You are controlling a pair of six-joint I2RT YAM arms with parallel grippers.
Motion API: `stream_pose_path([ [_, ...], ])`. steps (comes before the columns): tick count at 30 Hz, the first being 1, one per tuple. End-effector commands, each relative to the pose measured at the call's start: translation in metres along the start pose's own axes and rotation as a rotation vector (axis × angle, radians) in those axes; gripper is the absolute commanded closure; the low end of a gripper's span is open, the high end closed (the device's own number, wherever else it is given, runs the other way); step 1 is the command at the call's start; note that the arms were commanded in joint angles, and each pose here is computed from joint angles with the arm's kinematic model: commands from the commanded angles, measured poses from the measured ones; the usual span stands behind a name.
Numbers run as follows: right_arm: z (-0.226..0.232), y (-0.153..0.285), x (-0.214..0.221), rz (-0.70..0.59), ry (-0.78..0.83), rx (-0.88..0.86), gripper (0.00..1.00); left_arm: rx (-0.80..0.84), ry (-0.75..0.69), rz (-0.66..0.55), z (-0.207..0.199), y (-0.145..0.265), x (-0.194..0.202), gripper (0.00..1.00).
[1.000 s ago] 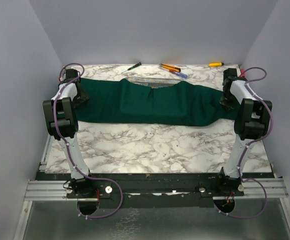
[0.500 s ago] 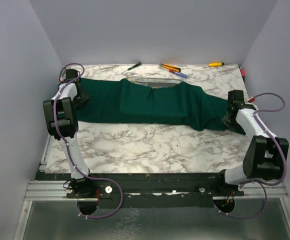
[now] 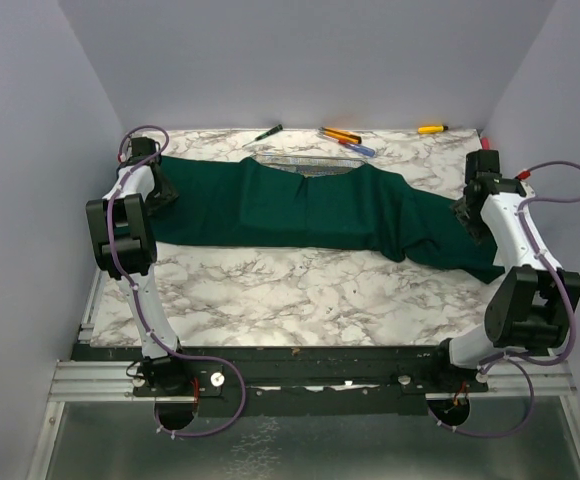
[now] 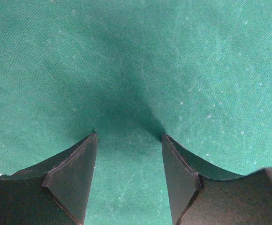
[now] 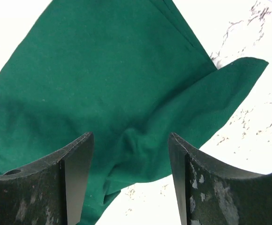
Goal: Open and lay out the surgical kit
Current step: Open the surgical kit at the center of the board.
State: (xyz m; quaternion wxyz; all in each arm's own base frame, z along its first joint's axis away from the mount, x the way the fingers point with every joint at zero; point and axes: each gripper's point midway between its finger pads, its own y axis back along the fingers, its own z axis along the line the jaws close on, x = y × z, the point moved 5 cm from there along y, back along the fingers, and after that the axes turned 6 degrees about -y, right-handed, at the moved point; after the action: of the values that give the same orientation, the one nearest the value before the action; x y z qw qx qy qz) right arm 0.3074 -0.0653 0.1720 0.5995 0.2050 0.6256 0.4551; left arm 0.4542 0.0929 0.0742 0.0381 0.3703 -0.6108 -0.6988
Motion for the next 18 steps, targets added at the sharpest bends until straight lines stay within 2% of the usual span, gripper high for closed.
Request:
stream_pose_path([
  [1, 0.0, -0.001, -0.012, -0.046, 0.033, 0.034, 0.32, 0.014, 0.001, 0.0, 0.0, -0.004, -0.004, 0.41],
  [4, 0.016, -0.015, -0.004, -0.007, 0.091, -0.056, 0.33, 0.016, 0.0, 0.009, -0.001, -0.008, -0.002, 0.41],
  [10, 0.044, -0.057, 0.026, 0.147, 0.181, -0.119, 0.45, 0.021, -0.001, 0.023, -0.002, -0.013, 0.0, 0.41],
  [18, 0.058, -0.102, 0.041, 0.273, 0.298, -0.138, 0.46, 0.017, -0.006, 0.041, -0.002, -0.021, 0.005, 0.41],
])
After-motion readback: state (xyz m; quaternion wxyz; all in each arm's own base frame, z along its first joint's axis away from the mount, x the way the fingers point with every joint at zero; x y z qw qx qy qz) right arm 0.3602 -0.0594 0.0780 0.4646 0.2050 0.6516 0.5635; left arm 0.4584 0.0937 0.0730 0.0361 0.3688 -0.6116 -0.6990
